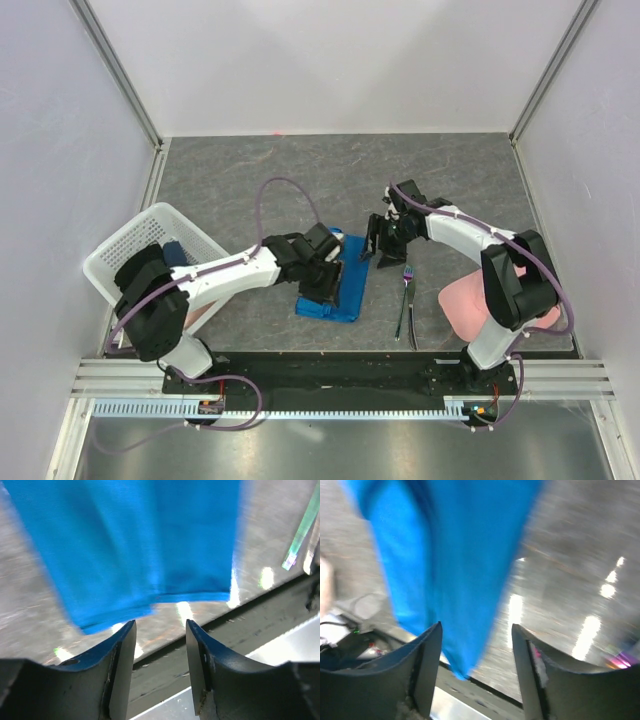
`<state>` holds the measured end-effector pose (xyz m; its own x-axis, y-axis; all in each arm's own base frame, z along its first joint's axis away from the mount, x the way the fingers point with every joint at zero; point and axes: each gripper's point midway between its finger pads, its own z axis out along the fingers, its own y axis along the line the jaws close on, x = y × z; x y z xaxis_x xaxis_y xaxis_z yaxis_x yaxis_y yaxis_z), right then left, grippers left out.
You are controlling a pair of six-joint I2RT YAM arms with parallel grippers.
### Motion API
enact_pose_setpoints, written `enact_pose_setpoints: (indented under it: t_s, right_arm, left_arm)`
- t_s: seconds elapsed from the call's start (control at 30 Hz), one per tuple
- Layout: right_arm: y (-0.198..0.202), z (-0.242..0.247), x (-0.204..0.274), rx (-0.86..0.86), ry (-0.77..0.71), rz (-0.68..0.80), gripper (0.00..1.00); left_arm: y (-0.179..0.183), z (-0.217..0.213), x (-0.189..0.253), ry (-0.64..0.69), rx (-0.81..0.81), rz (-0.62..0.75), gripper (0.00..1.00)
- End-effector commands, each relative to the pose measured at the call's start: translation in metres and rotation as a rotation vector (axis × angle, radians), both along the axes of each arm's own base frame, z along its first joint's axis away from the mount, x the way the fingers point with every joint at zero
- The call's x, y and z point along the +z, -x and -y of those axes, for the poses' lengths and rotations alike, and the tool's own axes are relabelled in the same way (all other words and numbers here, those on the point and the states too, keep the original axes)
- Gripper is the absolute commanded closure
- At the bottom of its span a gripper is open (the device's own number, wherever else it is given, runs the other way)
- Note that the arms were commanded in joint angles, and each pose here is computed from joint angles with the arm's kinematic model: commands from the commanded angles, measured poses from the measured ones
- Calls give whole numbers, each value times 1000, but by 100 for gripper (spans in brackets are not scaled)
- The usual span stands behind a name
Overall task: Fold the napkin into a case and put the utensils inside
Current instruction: Insert the top corner of the smaller rectangle folded napkin into the center of the board.
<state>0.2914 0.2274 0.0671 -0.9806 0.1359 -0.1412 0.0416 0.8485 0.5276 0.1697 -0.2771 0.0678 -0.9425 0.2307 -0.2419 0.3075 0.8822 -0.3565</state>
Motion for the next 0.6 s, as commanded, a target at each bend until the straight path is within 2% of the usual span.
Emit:
enact_pose_setpoints:
  t_s: [0.0, 0.13, 0.2, 0.43, 0.57]
  right_arm:
    - [17, 52, -1, -62, 118, -21, 28]
    - [16, 84, 4, -147, 133, -12, 20]
    - [16, 93, 9, -155, 136, 2, 17]
    - [22, 128, 33, -212, 91, 20, 12]
    - [26, 127, 47, -207, 51, 50, 10]
  left_arm:
    - [-23, 44, 21, 5, -53, 201, 48]
    - [-26, 56, 13, -112, -57, 251, 48]
    - [-26, 61, 0, -185, -81, 299, 44]
    - [-20, 90, -20, -317, -148, 370, 41]
    - [-14, 88, -35, -422, -151, 369, 39]
